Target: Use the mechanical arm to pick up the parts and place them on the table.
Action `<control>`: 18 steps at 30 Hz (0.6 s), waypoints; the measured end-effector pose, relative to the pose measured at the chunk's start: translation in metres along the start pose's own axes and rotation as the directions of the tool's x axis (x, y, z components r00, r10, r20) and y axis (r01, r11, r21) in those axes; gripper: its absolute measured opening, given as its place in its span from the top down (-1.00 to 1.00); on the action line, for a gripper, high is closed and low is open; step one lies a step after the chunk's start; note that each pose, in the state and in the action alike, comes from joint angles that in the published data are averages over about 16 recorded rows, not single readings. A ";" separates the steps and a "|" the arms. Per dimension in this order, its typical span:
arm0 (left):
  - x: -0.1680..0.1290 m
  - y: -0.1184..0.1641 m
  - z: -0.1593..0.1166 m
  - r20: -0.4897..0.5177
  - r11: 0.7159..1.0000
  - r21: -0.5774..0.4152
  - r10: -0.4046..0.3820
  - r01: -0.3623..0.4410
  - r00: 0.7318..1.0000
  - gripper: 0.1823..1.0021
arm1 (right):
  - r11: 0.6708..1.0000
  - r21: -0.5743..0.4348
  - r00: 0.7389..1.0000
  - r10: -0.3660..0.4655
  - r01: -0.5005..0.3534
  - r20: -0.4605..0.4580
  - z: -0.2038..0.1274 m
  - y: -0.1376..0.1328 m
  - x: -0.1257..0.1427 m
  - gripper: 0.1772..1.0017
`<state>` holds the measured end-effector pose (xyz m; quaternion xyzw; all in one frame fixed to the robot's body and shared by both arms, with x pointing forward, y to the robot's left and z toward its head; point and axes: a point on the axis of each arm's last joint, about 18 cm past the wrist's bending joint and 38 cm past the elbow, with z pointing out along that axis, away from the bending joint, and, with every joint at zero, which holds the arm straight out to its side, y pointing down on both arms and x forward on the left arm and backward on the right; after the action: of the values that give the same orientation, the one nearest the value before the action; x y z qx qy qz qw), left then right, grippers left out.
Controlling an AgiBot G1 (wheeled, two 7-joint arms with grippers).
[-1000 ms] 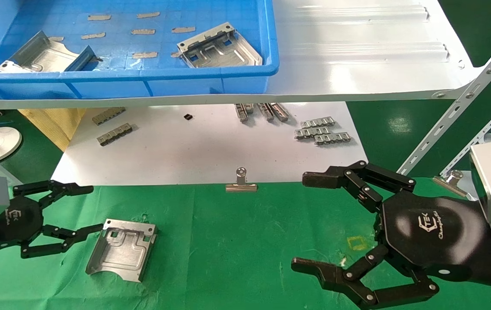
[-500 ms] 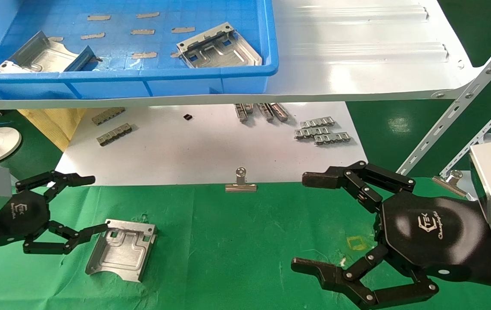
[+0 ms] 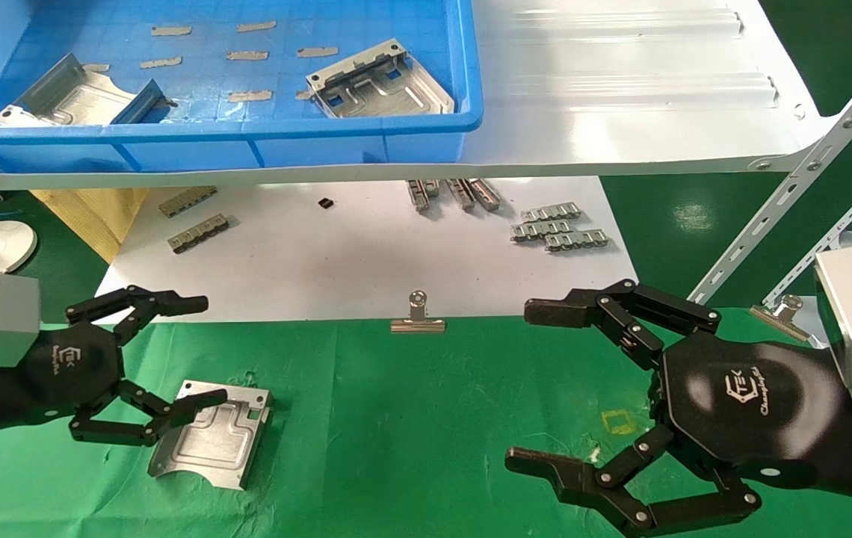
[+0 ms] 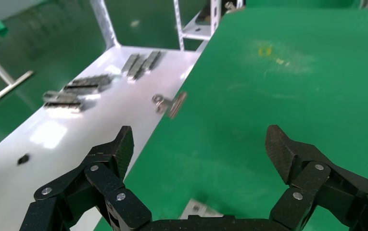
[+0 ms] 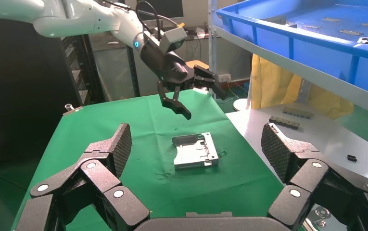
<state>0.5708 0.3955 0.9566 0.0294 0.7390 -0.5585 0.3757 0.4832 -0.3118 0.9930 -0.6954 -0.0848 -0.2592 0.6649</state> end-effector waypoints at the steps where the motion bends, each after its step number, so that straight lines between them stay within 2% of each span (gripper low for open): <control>1: 0.001 -0.003 0.002 -0.005 1.000 0.009 -0.003 0.003 1.000 -0.99 | 1.000 0.000 1.000 0.000 0.000 0.000 0.000 0.000 0.000 -1.00; 18: 0.030 -0.048 0.020 -0.101 0.989 0.134 -0.049 0.063 0.994 -1.00 | 1.000 0.000 1.000 0.000 0.000 0.000 0.000 0.000 0.000 -1.00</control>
<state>0.5379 0.3489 0.9762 0.0615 0.7168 -0.6162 0.3204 0.4832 -0.3118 0.9930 -0.6954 -0.0848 -0.2592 0.6649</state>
